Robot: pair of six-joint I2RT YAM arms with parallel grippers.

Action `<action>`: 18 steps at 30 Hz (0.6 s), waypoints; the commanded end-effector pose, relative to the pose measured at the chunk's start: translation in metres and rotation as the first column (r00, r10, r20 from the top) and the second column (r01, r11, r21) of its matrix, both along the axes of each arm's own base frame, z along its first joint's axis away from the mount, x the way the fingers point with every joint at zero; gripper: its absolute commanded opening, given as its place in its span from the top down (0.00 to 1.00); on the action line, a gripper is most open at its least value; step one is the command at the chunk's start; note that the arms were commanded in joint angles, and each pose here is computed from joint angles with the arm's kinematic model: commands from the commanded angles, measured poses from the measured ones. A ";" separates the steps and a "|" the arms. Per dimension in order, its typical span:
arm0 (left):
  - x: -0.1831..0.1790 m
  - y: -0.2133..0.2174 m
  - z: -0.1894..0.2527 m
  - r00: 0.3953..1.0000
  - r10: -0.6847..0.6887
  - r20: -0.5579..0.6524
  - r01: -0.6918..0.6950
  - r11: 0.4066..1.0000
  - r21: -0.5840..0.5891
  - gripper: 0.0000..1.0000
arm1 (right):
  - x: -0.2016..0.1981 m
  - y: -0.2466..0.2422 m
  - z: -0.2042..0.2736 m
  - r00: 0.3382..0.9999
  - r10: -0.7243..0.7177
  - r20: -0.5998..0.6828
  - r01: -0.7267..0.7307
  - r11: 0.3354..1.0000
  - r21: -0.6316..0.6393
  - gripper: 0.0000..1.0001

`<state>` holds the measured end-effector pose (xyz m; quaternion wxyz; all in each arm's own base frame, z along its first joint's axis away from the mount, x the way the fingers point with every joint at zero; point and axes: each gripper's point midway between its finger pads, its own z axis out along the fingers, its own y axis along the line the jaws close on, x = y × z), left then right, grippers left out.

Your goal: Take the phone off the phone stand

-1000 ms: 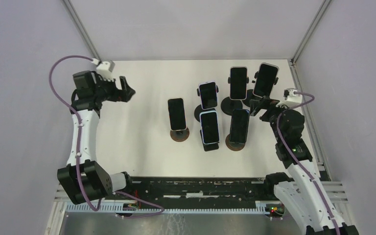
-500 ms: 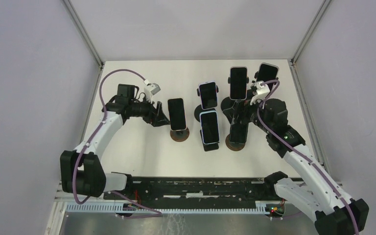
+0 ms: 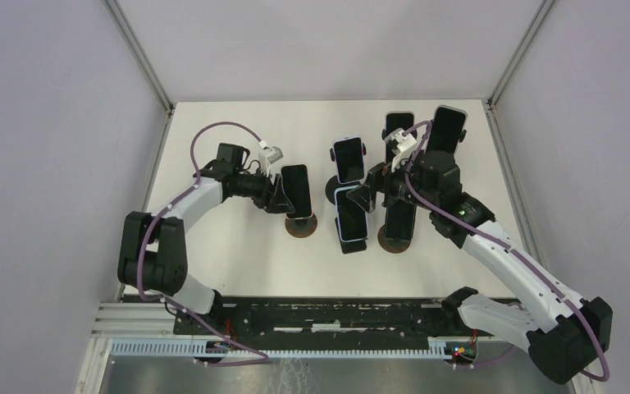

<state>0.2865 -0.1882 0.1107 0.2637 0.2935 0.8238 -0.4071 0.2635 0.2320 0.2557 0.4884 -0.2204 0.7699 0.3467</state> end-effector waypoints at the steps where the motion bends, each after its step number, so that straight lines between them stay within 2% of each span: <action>1: 0.011 -0.011 0.009 0.995 -0.070 0.068 0.074 0.995 -0.071 0.29 | -0.001 0.015 0.027 0.996 0.062 0.065 -0.065 0.997 0.036 0.08; 5: 0.011 -0.014 0.006 0.991 -0.112 0.073 0.120 0.987 -0.104 0.35 | -0.003 0.025 0.029 0.993 0.098 0.058 -0.101 0.994 0.048 0.12; 10: 0.011 -0.017 0.013 0.983 -0.157 0.093 0.169 0.977 -0.132 0.49 | -0.005 0.032 0.026 0.991 0.122 0.045 -0.124 0.991 0.048 0.17; 18: 0.002 -0.015 0.014 0.971 -0.224 0.080 0.232 0.966 -0.118 0.85 | -0.004 0.043 0.022 0.988 0.150 0.026 -0.151 0.987 0.061 0.24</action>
